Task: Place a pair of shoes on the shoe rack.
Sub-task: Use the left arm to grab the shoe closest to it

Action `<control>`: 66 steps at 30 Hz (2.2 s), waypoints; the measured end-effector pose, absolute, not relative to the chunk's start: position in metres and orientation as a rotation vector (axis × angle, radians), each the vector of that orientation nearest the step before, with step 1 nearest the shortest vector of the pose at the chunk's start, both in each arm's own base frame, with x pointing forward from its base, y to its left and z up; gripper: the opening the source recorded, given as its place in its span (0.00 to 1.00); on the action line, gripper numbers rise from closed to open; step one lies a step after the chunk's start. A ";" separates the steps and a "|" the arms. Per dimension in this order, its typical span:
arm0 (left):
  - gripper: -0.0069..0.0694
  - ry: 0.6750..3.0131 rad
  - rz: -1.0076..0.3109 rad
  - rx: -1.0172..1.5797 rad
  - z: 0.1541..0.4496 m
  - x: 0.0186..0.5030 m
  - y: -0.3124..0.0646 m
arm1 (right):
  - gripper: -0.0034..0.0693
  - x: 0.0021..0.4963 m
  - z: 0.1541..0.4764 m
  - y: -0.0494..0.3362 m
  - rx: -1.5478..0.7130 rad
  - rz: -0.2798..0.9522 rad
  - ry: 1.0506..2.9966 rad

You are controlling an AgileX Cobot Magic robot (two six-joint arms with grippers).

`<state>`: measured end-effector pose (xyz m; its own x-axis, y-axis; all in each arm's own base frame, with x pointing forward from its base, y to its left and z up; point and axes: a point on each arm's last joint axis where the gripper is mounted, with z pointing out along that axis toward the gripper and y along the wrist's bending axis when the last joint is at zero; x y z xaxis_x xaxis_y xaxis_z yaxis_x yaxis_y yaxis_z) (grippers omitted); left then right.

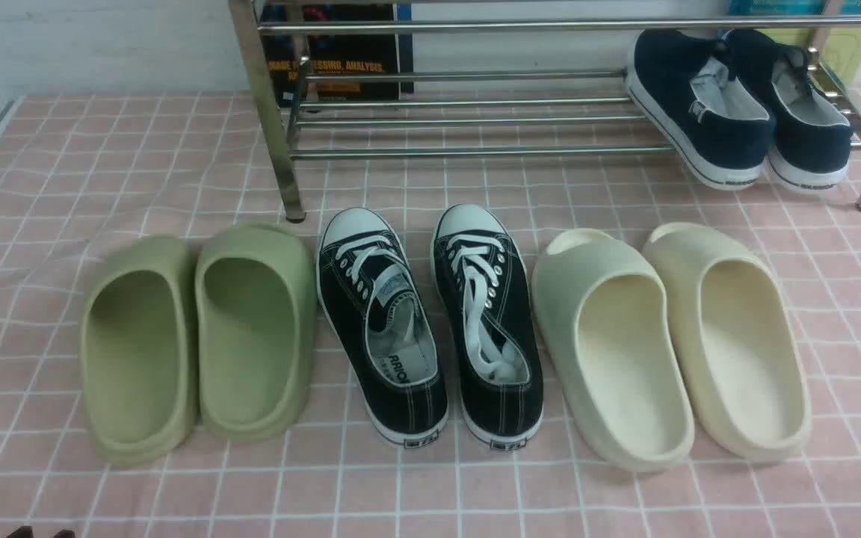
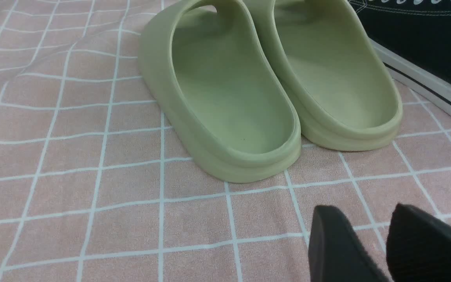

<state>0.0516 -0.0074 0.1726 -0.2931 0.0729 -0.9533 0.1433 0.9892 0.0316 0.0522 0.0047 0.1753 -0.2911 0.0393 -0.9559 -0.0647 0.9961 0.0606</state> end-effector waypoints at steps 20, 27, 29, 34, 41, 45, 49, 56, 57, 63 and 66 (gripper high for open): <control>0.40 1.870 -0.069 0.156 0.173 0.052 -0.007 | 0.22 0.052 0.175 0.005 -0.018 0.101 1.863; 0.40 1.870 -0.069 0.156 0.173 0.052 -0.007 | 0.23 0.052 0.175 0.005 -0.018 0.101 1.863; 0.40 1.870 -0.069 0.156 0.173 0.052 -0.007 | 0.23 0.052 0.175 0.005 -0.018 0.101 1.863; 0.40 1.870 -0.069 0.156 0.173 0.052 -0.007 | 0.23 0.052 0.175 0.005 -0.018 0.101 1.863; 0.40 1.868 -0.046 0.171 0.173 0.052 -0.007 | 0.25 0.052 0.175 0.005 -0.018 0.101 1.863; 0.40 1.867 -0.038 0.176 0.173 0.052 -0.006 | 0.26 0.052 0.175 0.005 -0.018 0.101 1.863; 0.40 1.860 -0.038 0.176 0.173 0.052 -0.006 | 0.26 0.052 0.175 0.005 -0.018 0.101 1.863; 0.40 1.529 -0.038 0.150 0.201 0.056 -0.007 | 0.27 0.052 0.175 0.005 -0.018 0.101 1.863; 0.40 1.455 -0.039 0.143 0.208 0.056 -0.007 | 0.27 0.052 0.175 0.005 -0.018 0.101 1.863; 0.40 1.121 -0.044 0.113 0.237 0.048 -0.006 | 0.28 0.052 0.175 0.005 -0.018 0.102 1.863; 0.40 0.956 -0.067 0.082 0.250 0.040 -0.005 | 0.28 0.052 0.175 0.005 -0.018 0.102 1.863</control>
